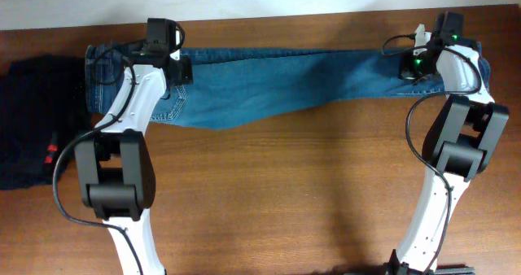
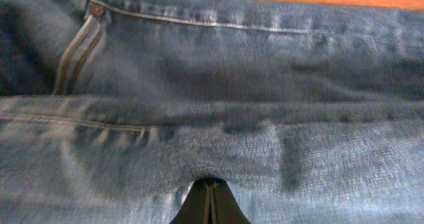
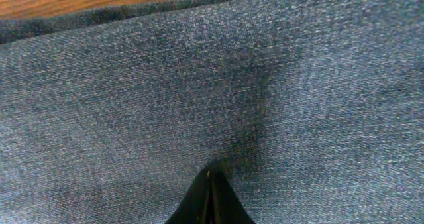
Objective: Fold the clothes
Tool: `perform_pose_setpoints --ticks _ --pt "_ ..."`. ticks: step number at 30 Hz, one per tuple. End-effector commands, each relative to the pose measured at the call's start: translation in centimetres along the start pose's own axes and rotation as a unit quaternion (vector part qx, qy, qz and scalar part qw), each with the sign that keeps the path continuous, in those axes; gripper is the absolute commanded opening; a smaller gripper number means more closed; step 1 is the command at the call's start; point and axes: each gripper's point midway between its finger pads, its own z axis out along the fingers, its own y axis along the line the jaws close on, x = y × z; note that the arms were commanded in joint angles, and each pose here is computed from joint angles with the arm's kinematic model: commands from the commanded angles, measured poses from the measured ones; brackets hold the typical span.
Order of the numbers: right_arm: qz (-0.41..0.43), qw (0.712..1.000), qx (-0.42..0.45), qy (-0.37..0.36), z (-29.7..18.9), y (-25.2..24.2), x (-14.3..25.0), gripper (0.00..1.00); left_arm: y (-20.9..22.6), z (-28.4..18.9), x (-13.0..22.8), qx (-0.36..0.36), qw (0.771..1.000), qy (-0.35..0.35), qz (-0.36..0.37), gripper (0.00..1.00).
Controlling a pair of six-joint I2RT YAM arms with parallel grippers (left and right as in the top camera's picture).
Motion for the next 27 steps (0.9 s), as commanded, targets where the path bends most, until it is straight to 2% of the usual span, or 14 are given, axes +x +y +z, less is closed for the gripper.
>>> perform_pose_setpoints --ticks 1,5,10,13,20,22,25,27 --pt "-0.007 1.0 -0.008 0.014 1.0 0.8 0.9 0.04 0.6 1.7 -0.1 0.001 1.0 -0.005 -0.009 0.01" --pt "-0.006 1.0 -0.001 0.018 1.0 0.5 1.2 0.04 1.7 2.8 -0.8 -0.003 1.0 -0.022 -0.02 0.01" --pt "-0.005 0.998 0.048 0.035 0.8 -1.3 1.9 0.04 3.6 5.0 -0.4 -0.012 0.999 -0.022 -0.034 0.0" --pt "-0.009 0.997 0.06 0.041 0.8 -1.9 2.2 0.04 4.2 6.4 -0.5 -0.015 0.999 -0.031 -0.015 0.0" --pt "0.008 0.996 0.066 0.054 0.4 -3.6 3.1 0.04 4.6 6.4 -3.4 -0.019 0.996 -0.087 0.004 0.02" --pt "0.015 0.996 0.069 0.056 0.3 -4.4 3.3 0.04 4.6 5.9 -4.4 -0.018 0.995 -0.096 0.003 0.17" --pt "0.028 0.995 0.078 0.058 0.0 -6.0 3.7 0.04 4.6 4.1 -6.3 -0.018 0.994 -0.103 0.003 0.31" --pt "0.038 0.994 0.083 0.057 -0.2 -7.3 3.9 0.05 4.7 2.4 -7.7 -0.018 0.994 -0.104 0.003 0.35"
